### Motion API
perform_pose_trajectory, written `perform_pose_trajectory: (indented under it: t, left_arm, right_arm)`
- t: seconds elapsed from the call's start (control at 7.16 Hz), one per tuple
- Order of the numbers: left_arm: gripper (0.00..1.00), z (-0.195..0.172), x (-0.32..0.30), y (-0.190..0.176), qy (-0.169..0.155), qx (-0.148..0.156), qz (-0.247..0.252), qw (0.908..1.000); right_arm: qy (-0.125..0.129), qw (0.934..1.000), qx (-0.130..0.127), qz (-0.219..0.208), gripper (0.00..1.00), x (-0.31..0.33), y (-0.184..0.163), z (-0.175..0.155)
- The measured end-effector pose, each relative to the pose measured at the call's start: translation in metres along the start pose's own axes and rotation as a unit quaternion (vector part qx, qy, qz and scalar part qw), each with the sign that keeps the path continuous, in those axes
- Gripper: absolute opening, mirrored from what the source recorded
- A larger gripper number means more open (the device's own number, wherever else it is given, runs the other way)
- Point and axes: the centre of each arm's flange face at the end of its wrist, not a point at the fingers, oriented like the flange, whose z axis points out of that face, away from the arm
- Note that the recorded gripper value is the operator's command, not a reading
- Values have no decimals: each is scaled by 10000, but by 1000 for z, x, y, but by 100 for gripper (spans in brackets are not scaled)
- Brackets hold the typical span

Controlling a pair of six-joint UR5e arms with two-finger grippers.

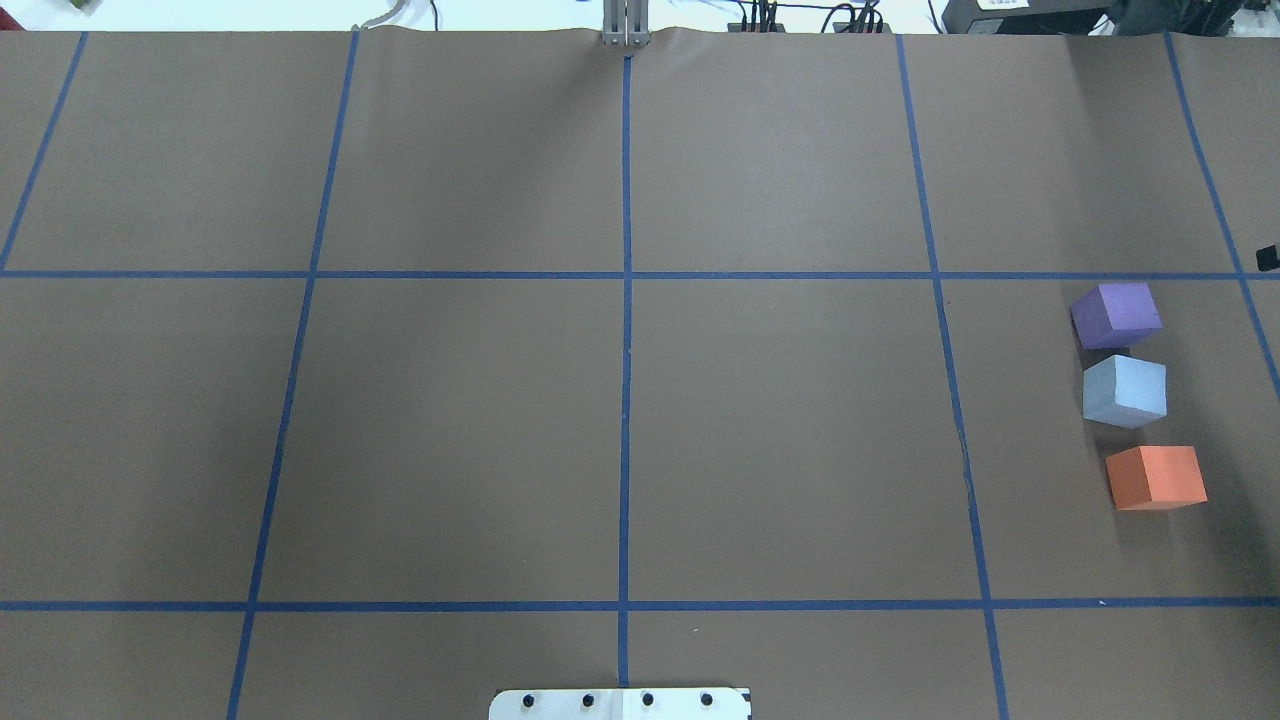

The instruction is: Place blue block between orange and purple blocks

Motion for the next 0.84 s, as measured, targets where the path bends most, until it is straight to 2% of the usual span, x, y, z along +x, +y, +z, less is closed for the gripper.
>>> perform_pose_trajectory:
  t: [0.42, 0.84]
  left_arm:
    - [100, 21, -36, 21, 101, -151, -176, 9997]
    - [100, 30, -44, 34, 115, -241, -403, 9988]
  right_arm:
    - [49, 9998, -123, -157, 100, -1, 16, 8]
    - [132, 9986, -113, -501, 100, -30, 16, 14]
